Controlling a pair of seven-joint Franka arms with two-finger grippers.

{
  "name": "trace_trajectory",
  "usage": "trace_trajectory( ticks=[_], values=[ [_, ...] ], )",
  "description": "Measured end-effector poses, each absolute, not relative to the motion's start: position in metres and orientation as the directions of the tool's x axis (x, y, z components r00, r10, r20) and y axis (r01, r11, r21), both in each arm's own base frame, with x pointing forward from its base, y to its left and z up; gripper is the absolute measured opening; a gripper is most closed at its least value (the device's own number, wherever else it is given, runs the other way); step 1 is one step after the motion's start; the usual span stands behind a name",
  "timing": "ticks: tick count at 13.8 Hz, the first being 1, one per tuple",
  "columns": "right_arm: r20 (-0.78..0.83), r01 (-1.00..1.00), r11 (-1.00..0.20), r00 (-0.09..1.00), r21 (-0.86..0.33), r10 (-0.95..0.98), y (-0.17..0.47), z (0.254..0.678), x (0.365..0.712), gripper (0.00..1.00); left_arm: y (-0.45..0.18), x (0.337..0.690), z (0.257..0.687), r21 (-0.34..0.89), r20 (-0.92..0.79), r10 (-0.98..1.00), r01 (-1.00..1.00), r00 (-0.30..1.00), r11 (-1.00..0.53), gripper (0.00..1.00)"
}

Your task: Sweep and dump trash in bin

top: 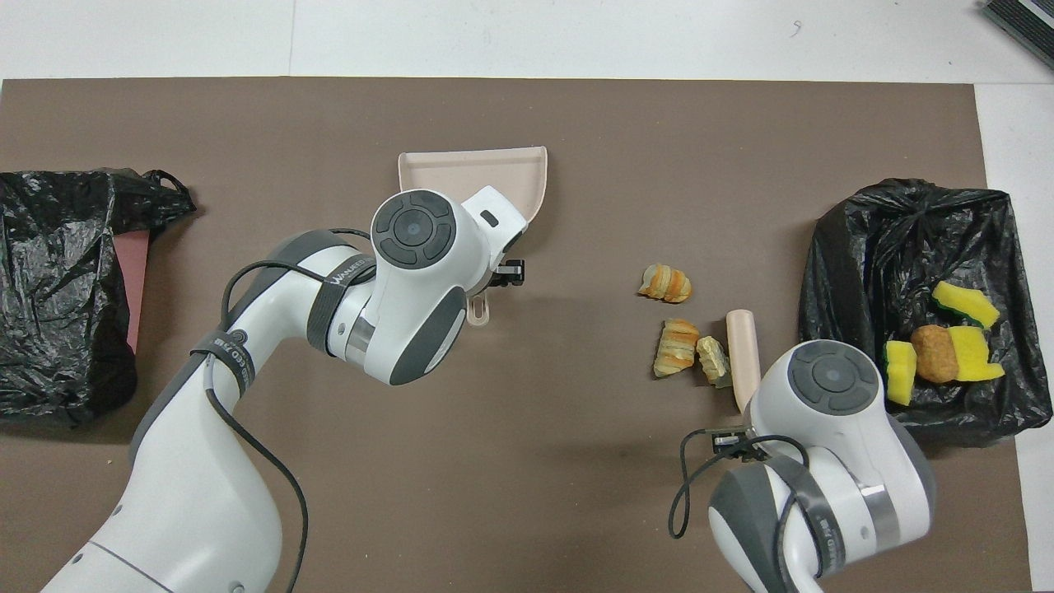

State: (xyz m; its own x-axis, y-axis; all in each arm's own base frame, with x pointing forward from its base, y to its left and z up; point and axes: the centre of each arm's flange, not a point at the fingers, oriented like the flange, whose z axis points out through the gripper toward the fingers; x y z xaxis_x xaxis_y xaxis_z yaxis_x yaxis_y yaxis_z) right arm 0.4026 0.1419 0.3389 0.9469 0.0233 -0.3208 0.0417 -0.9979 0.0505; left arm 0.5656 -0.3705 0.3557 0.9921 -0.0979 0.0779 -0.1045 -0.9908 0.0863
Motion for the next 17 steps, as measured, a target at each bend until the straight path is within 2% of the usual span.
trace_trajectory(
  ticks=[5,8,11,14,17],
  values=[
    [-0.303,0.052,-0.998,0.951,-0.042,0.062,0.183,0.355,0.407,0.26,-0.332,0.568,0.384,0.031,0.017,-0.328,-0.329,0.944,-0.944,0.32],
    [-0.287,0.06,-0.997,0.956,-0.042,0.069,0.182,0.39,0.422,0.26,-0.295,0.553,0.403,0.017,-0.011,-0.455,-0.455,0.89,-0.89,0.32],
    [-0.23,0.182,-0.979,0.96,0.089,0.158,0.159,0.412,0.435,0.26,-0.261,0.518,0.407,0.012,-0.042,-0.58,-0.58,0.814,-0.815,0.32],
    [-0.233,0.371,-0.903,0.918,0.215,0.322,0.141,0.416,0.445,0.26,-0.237,0.482,0.404,0.021,-0.074,-0.701,-0.702,0.709,-0.712,0.32],
    [-0.238,0.509,-0.818,0.857,0.267,0.456,0.11,0.415,0.469,0.26,-0.225,0.456,0.395,0.046,-0.101,-0.82,-0.821,0.564,-0.57,0.32]
  ],
)
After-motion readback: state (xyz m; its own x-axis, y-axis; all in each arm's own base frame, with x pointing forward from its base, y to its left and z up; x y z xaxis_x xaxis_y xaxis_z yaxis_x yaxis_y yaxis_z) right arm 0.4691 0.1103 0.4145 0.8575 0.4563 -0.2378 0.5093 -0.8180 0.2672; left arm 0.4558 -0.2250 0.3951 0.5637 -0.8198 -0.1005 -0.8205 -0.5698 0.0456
